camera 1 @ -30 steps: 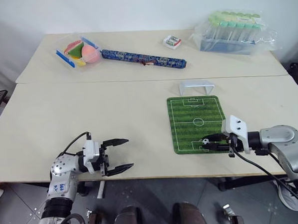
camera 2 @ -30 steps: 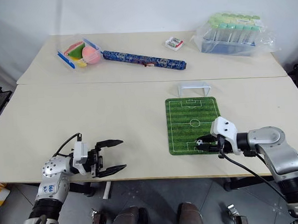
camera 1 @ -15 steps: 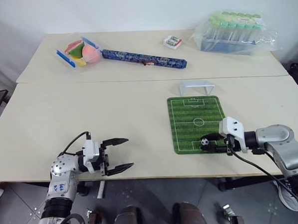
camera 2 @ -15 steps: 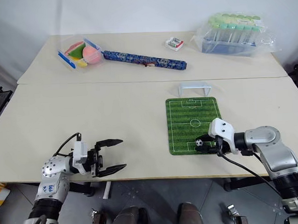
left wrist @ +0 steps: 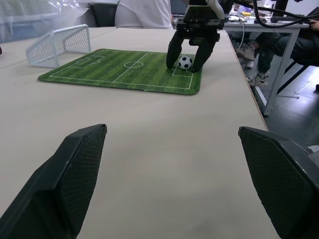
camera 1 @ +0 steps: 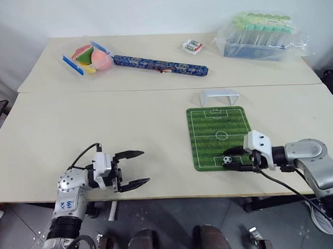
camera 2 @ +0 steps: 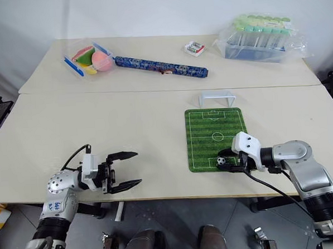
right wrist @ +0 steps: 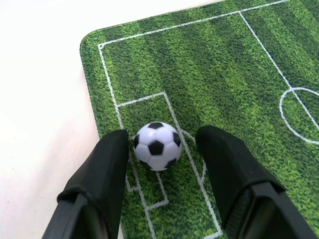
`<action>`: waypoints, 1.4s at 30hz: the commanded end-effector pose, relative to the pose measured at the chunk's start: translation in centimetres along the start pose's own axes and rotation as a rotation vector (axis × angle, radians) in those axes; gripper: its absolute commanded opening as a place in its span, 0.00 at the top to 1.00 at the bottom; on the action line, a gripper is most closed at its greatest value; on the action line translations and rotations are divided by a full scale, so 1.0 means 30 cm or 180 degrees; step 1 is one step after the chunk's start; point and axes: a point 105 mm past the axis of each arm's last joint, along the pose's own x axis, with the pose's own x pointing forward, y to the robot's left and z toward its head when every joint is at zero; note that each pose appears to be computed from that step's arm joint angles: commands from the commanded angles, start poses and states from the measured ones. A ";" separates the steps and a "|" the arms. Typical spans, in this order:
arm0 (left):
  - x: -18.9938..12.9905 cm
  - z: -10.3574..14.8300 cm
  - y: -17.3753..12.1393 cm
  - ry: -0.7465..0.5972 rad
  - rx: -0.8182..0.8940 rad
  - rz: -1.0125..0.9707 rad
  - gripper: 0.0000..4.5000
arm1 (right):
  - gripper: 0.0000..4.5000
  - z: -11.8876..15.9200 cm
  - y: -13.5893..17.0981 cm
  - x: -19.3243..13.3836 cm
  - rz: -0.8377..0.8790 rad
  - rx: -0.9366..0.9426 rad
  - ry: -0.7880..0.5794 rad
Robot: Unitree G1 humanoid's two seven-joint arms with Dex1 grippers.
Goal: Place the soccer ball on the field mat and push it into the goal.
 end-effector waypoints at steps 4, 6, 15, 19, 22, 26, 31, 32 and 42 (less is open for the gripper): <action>0.002 0.015 0.002 -0.0058 0.0046 -0.0026 0.00 | 0.45 0.101 0.000 -0.057 0.0018 -0.0310 -0.0035; 0.002 0.012 0.003 -0.0058 0.0043 -0.0031 0.00 | 0.45 0.120 0.012 -0.069 0.0070 -0.0359 -0.0012; 0.008 0.010 0.001 -0.0083 0.0029 -0.0076 0.00 | 0.96 0.161 0.064 -0.078 0.0236 -0.0477 -0.0100; 0.009 0.011 -0.001 -0.0094 0.0023 -0.0112 0.00 | 0.99 0.109 0.102 -0.069 0.0416 -0.0396 -0.0011; 0.007 0.016 0.003 -0.0088 0.0023 -0.0118 0.00 | 0.99 0.073 0.103 -0.057 0.0446 -0.0310 -0.0002; 0.008 0.020 0.004 -0.0084 0.0026 -0.0128 0.00 | 0.99 0.034 0.077 -0.037 0.0405 -0.0273 0.0030; 0.020 0.038 0.026 -0.0107 0.0067 -0.0064 0.00 | 0.99 0.024 -0.010 -0.015 0.0137 -0.0299 -0.0023; 0.021 0.042 0.034 -0.0116 0.0079 -0.0030 0.00 | 0.99 0.028 -0.033 -0.012 0.0059 -0.0318 -0.0041; 0.042 0.111 0.202 -0.0200 0.0309 0.0755 0.00 | 0.99 0.176 -0.327 -0.117 -0.1338 -0.0622 -0.0369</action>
